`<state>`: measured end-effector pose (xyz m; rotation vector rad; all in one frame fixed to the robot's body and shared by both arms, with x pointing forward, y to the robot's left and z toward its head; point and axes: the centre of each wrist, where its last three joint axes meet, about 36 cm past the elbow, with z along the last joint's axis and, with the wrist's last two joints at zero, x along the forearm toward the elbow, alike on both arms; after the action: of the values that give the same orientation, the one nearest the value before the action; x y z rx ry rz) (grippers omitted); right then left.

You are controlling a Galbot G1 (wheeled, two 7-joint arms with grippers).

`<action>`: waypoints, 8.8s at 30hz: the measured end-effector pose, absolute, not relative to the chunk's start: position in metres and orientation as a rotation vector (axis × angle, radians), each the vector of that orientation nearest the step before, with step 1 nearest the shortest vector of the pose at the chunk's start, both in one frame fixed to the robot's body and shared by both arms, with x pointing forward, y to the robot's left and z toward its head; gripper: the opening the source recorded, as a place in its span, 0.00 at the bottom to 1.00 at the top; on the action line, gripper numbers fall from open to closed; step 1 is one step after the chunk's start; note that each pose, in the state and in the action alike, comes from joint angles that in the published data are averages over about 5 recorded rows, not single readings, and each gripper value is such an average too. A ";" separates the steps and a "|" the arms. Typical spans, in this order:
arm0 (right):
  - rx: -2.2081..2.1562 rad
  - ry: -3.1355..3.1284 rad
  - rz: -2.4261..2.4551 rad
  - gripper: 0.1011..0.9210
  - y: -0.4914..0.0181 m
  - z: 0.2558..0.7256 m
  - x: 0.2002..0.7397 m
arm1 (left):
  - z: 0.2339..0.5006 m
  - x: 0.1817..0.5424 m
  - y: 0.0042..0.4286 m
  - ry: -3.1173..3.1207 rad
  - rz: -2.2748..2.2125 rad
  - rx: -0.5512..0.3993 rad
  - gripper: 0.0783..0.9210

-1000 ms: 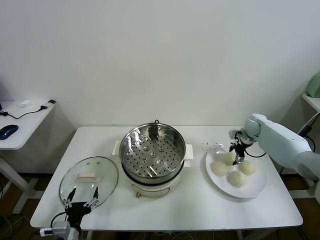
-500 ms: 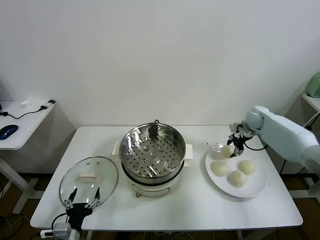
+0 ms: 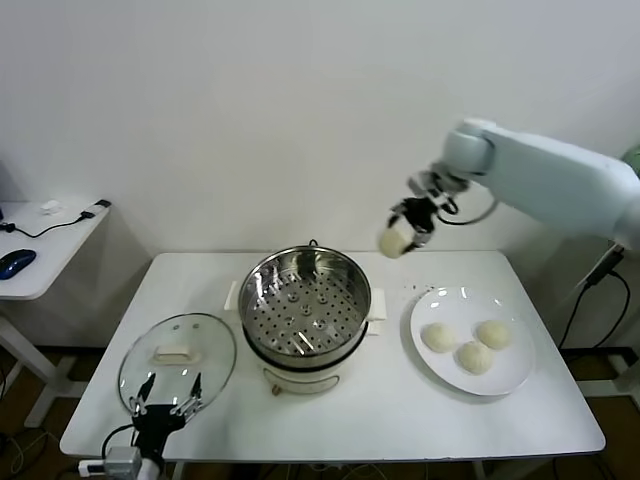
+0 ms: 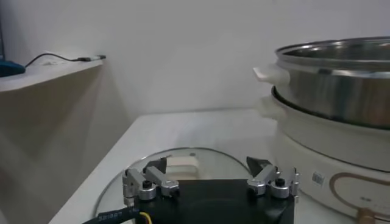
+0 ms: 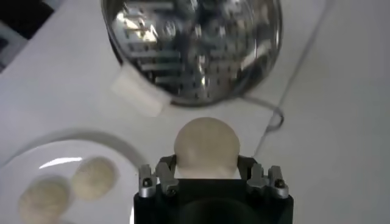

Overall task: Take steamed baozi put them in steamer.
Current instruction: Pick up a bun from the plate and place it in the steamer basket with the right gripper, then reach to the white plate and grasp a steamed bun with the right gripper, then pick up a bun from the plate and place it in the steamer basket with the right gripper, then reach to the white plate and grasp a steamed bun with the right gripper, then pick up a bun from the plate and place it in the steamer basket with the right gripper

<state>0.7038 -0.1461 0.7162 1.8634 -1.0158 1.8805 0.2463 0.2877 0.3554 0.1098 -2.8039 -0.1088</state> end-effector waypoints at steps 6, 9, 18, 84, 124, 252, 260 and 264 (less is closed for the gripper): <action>1.998 -0.733 2.043 0.68 -0.081 0.704 0.693 | 0.359 0.244 0.287 -2.807 -0.113 0.107 0.88; 2.034 -0.615 2.113 0.68 -0.059 0.688 0.693 | 0.359 0.243 0.286 -2.809 -0.115 0.106 0.88; 2.052 -0.405 2.253 0.68 -0.018 0.640 0.704 | 0.361 0.241 0.282 -2.815 -0.121 0.099 0.88; 1.302 -1.346 1.271 0.88 -0.340 0.535 0.648 | 0.356 0.250 0.286 -2.812 -0.103 0.133 0.88; 1.232 -1.411 1.260 0.64 -0.312 0.579 0.674 | 0.358 0.249 0.282 -2.803 -0.091 0.115 0.88; 1.140 -1.324 1.228 0.70 -0.390 0.465 0.590 | 0.377 0.250 0.270 -2.819 -0.055 0.111 0.88; 1.189 -1.351 1.262 0.68 -0.378 0.511 0.606 | 0.380 0.246 0.269 -2.821 -0.062 0.106 0.88; 1.224 -1.370 1.324 0.68 -0.360 0.565 0.627 | 0.382 0.244 0.271 -2.827 -0.069 0.099 0.88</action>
<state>0.6266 -0.3602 0.5653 1.2239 -1.3699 1.3241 0.2443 0.2707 0.3819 0.0988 -2.8269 -0.0695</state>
